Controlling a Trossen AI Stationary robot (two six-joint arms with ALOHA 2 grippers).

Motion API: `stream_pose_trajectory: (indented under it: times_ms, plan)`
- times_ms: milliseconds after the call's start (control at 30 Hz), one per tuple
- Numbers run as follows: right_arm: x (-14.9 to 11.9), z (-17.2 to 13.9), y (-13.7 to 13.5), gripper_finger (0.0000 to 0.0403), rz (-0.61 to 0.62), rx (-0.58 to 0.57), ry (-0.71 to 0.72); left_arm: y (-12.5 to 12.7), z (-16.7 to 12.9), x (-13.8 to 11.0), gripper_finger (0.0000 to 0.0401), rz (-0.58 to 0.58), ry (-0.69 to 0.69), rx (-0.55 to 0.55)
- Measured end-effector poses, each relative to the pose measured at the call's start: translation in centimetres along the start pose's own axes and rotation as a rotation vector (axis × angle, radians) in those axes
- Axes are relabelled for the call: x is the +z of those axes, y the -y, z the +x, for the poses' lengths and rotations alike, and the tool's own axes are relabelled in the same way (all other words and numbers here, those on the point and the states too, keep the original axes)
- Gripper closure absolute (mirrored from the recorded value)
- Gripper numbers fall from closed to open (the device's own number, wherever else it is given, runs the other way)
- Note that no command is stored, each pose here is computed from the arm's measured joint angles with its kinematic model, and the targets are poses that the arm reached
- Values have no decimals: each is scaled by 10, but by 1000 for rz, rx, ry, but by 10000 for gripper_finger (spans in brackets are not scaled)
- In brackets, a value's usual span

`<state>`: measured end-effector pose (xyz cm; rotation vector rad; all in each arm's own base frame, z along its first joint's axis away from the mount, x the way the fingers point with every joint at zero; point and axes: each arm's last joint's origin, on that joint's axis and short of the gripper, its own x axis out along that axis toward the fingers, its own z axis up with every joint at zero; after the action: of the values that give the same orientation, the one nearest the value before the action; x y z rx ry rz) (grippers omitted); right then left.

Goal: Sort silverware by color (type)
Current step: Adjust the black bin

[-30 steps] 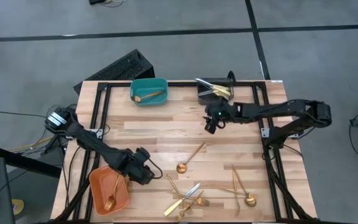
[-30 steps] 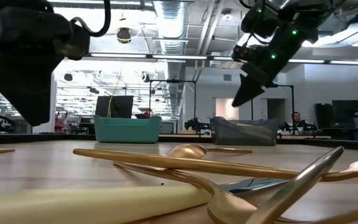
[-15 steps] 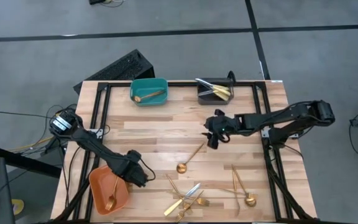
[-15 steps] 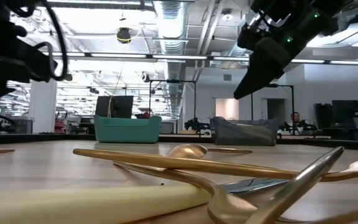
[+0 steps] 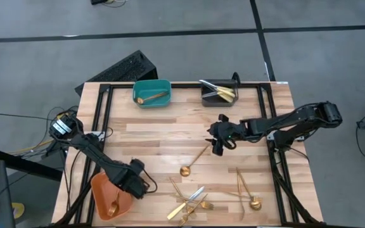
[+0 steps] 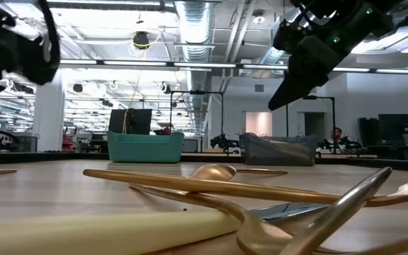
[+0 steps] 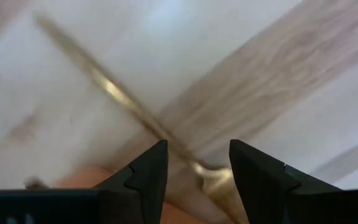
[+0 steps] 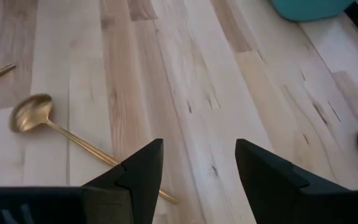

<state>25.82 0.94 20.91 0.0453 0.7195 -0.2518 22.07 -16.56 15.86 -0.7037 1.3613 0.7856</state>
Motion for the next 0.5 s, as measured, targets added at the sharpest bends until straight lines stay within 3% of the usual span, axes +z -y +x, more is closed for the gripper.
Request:
stream_pose_trajectory:
  times_ms: [100, 200, 267, 333, 500]
  plan:
    - [2, 0, 0, 177, 17, -7, 20, 10, -11, 7, 241, 96, 157, -43]
    - [15, 5, 3, 177, 75, -88, 171, 27, -38, 24, 241, 195, 539, -86]
    - [26, 10, 9, 177, 110, -141, 281, 33, -51, 38, 241, 224, 751, -48]
    - [36, 16, 16, 177, 139, -145, 375, 30, -55, 57, 241, 203, 747, 8]
    - [38, 32, 39, 177, 96, -164, 379, -1, -28, 81, 241, 218, 481, 204]
